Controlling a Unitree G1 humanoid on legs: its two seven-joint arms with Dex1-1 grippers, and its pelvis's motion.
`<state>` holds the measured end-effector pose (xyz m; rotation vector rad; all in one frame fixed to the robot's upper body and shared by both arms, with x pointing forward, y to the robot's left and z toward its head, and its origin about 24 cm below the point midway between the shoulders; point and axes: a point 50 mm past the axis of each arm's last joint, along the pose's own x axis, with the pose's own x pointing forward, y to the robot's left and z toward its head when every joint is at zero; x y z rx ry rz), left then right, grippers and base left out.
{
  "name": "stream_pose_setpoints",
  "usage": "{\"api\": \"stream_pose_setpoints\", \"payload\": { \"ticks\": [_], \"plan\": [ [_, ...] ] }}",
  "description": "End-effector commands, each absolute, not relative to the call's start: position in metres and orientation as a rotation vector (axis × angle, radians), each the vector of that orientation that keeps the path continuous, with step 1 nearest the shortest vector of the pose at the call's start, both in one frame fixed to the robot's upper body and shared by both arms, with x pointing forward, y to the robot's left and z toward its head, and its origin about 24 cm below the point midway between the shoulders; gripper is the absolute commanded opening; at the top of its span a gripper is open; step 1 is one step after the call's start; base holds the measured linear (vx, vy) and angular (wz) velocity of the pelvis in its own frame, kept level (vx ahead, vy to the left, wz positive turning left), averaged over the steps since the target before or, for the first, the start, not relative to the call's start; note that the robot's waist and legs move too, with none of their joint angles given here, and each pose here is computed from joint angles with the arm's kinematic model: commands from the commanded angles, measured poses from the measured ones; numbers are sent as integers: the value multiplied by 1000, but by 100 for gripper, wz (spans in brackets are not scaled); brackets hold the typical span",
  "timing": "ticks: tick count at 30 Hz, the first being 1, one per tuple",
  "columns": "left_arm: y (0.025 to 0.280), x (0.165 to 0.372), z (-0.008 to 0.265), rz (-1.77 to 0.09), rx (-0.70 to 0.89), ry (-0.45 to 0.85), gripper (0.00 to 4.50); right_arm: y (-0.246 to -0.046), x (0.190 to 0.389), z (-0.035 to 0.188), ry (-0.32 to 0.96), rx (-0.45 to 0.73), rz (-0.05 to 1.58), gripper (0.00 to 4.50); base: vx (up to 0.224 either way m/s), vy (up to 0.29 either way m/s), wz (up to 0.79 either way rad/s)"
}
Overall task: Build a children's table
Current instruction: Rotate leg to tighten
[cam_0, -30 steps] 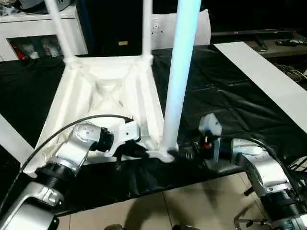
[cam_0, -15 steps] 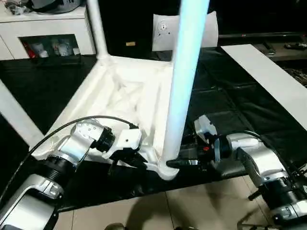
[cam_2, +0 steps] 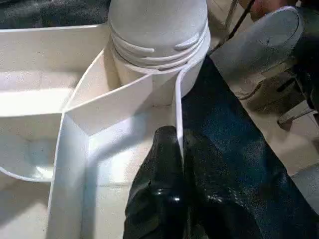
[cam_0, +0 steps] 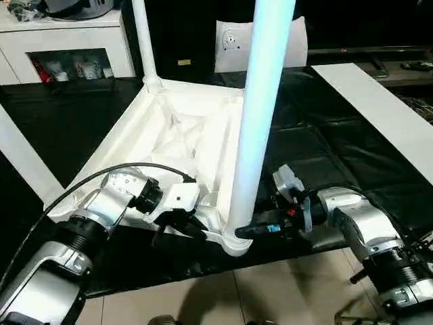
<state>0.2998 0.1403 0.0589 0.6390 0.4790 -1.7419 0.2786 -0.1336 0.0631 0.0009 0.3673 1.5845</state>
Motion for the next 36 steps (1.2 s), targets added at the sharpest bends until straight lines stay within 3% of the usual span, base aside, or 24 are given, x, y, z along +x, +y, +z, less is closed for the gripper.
{"api": "stream_pose_setpoints", "payload": {
  "ticks": [1,6,7,15,22,29,32,36],
  "plan": [
    [135,298,58,-1808,693,506,0,-131,281,69,362,21,1603,208,0,0,0],
    [139,301,56,-1718,649,545,0,-125,279,70,344,88,1566,203,0,0,0],
    [140,305,56,-1592,577,541,0,-116,278,67,330,120,1483,203,0,0,0],
    [127,308,60,-1342,357,477,0,-88,285,53,334,133,1170,202,0,0,0],
    [81,319,61,-993,209,398,0,-55,310,48,373,127,790,199,0,0,0],
    [63,320,65,-979,259,378,0,-51,316,51,358,124,714,199,0,0,0],
    [69,320,62,-974,305,396,0,-53,315,51,339,121,721,265,0,0,0],
    [77,320,60,-976,339,412,0,-59,313,51,309,114,716,285,0,0,0]
  ]
}}
